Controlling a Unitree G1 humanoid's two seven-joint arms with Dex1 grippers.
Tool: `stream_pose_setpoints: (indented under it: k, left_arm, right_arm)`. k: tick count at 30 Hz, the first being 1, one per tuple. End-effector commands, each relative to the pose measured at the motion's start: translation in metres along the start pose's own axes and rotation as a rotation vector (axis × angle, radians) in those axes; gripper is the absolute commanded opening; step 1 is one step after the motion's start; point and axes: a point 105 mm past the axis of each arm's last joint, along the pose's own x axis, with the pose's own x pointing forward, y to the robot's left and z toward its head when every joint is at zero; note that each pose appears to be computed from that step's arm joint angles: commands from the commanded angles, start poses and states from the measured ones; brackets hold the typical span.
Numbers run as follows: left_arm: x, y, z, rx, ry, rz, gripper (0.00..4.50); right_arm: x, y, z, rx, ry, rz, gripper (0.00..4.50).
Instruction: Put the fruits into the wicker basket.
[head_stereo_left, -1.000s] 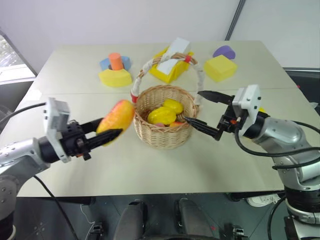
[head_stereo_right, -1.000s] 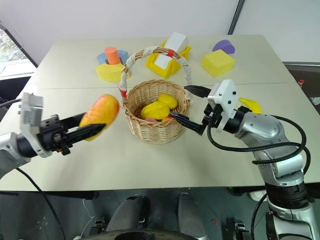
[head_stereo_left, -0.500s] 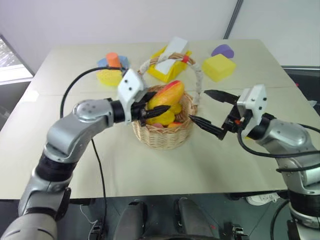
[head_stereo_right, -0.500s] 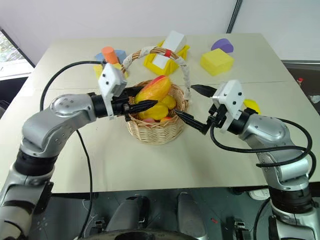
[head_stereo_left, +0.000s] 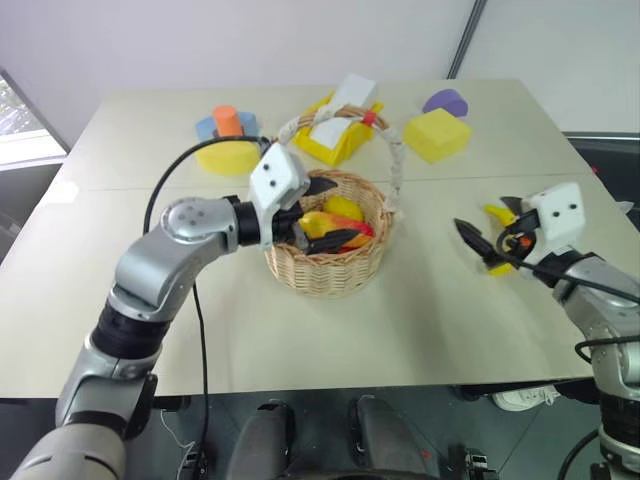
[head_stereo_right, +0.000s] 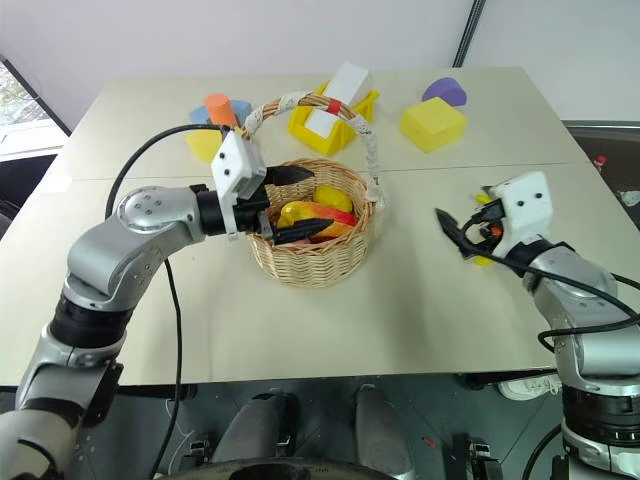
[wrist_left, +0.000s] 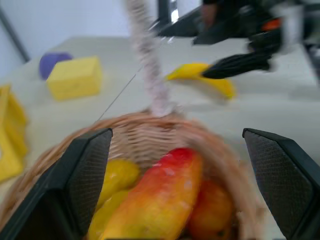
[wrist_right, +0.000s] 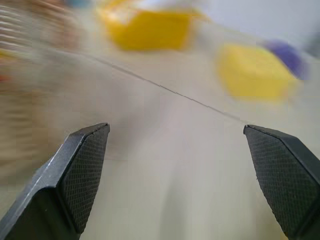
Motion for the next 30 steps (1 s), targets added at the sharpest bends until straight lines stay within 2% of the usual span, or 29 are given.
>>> stream_pose_setpoints:
  k: [1, 5, 12, 15, 21, 22, 26, 29, 30]
  left_arm:
    - [0.0, -0.023, 0.018, 0.012, -0.097, -0.105, 4.44]
    - [0.005, -0.031, 0.006, 0.021, -0.055, -0.121, 4.44]
    - [0.007, -0.034, -0.005, 0.025, -0.017, -0.112, 4.44]
    - [0.006, -0.034, -0.007, 0.025, -0.011, -0.105, 4.5]
    - [0.006, -0.033, -0.007, 0.027, -0.019, -0.098, 4.5]
    - [0.005, -0.032, -0.007, 0.027, -0.022, -0.095, 4.5]
    - [-0.009, -0.022, -0.006, 0.021, -0.042, -0.051, 4.5]
    - [-0.032, -0.007, -0.004, -0.005, -0.065, 0.027, 4.5]
    - [-0.044, 0.001, -0.006, -0.019, -0.062, 0.07, 4.5]
  right_arm:
    - [0.0, -0.04, -0.015, 0.069, 0.078, -0.207, 4.5]
    - [0.007, -0.049, -0.043, 0.19, 0.194, -0.256, 4.5]
    - [0.017, -0.045, -0.055, 0.315, 0.264, -0.223, 4.5]
    - [0.019, -0.044, -0.056, 0.324, 0.264, -0.214, 3.75]
    - [0.02, -0.045, -0.051, 0.308, 0.256, -0.221, 0.71]
    - [0.019, -0.045, -0.05, 0.293, 0.253, -0.221, 0.49]
    - [0.011, -0.05, -0.034, 0.206, 0.215, -0.221, 0.49]
    - [0.0, -0.052, -0.007, 0.075, 0.131, -0.179, 0.49]
    - [-0.006, -0.045, 0.009, 0.046, 0.08, -0.104, 0.49]
